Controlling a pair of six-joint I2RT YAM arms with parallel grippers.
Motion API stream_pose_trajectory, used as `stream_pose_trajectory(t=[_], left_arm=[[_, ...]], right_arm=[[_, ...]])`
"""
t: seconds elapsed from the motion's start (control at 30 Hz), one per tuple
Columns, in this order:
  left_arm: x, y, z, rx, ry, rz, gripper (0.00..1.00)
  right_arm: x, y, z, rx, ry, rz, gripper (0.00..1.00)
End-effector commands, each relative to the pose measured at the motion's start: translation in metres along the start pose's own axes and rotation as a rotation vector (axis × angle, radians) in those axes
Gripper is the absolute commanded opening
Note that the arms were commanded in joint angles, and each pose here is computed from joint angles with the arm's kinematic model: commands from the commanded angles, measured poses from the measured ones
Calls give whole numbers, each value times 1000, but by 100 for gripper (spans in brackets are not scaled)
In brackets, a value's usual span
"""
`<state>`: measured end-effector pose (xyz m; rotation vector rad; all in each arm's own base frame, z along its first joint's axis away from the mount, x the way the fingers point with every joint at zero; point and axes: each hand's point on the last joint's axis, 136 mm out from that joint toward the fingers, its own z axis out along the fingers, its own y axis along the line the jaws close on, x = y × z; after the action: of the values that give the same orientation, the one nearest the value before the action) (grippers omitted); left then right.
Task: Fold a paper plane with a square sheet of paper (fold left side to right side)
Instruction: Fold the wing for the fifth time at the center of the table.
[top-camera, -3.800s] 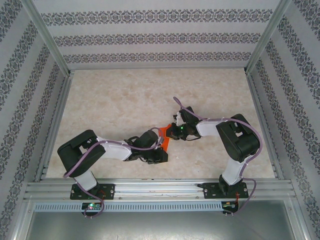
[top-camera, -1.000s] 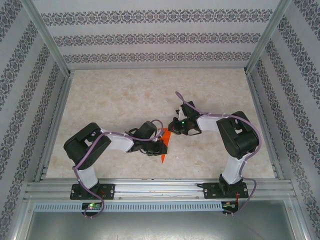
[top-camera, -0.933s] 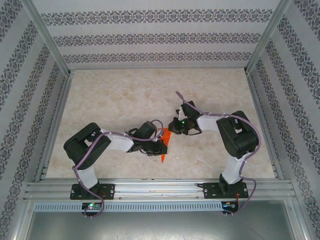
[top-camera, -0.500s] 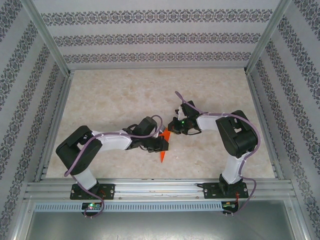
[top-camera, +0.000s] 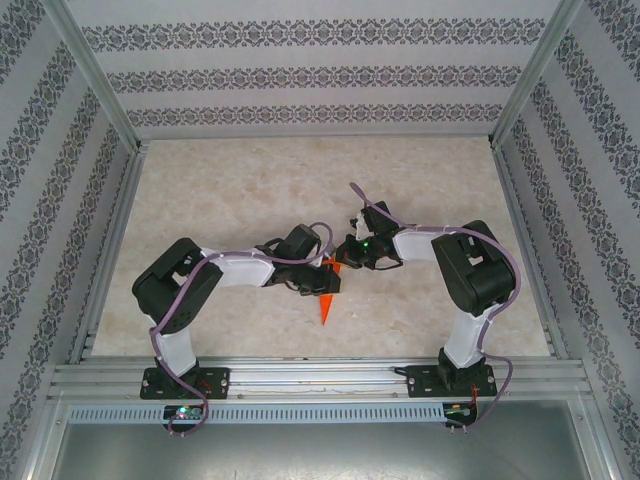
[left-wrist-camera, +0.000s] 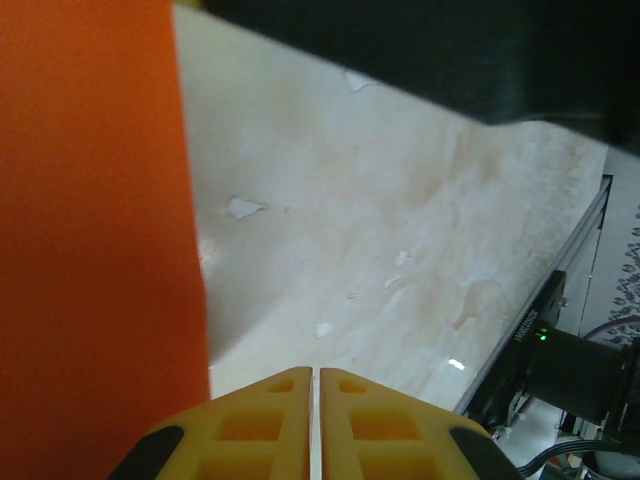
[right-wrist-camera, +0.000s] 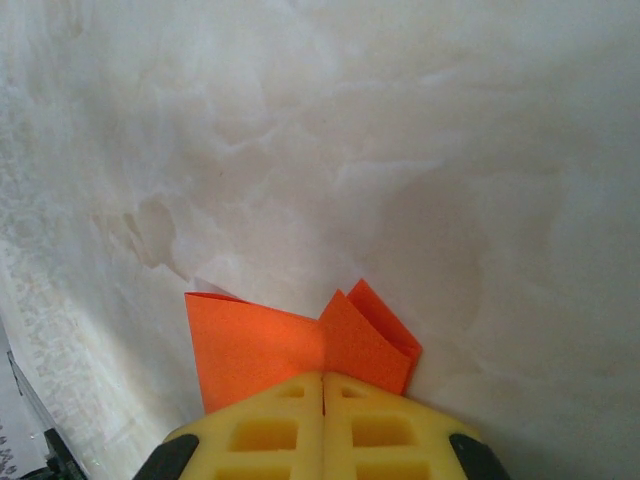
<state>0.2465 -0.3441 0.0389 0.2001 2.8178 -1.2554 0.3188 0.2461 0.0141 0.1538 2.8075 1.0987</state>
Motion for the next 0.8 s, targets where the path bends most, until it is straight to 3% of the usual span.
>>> stream_pose_trajectory(t=[0.0, 0.77], left_arm=[[-3, 9, 0, -36, 7, 16, 11], [49, 30, 15, -77, 98, -33, 10]], right_arm=[[22, -44, 8, 166, 55, 52, 0], [24, -57, 8, 224, 65, 67, 0]])
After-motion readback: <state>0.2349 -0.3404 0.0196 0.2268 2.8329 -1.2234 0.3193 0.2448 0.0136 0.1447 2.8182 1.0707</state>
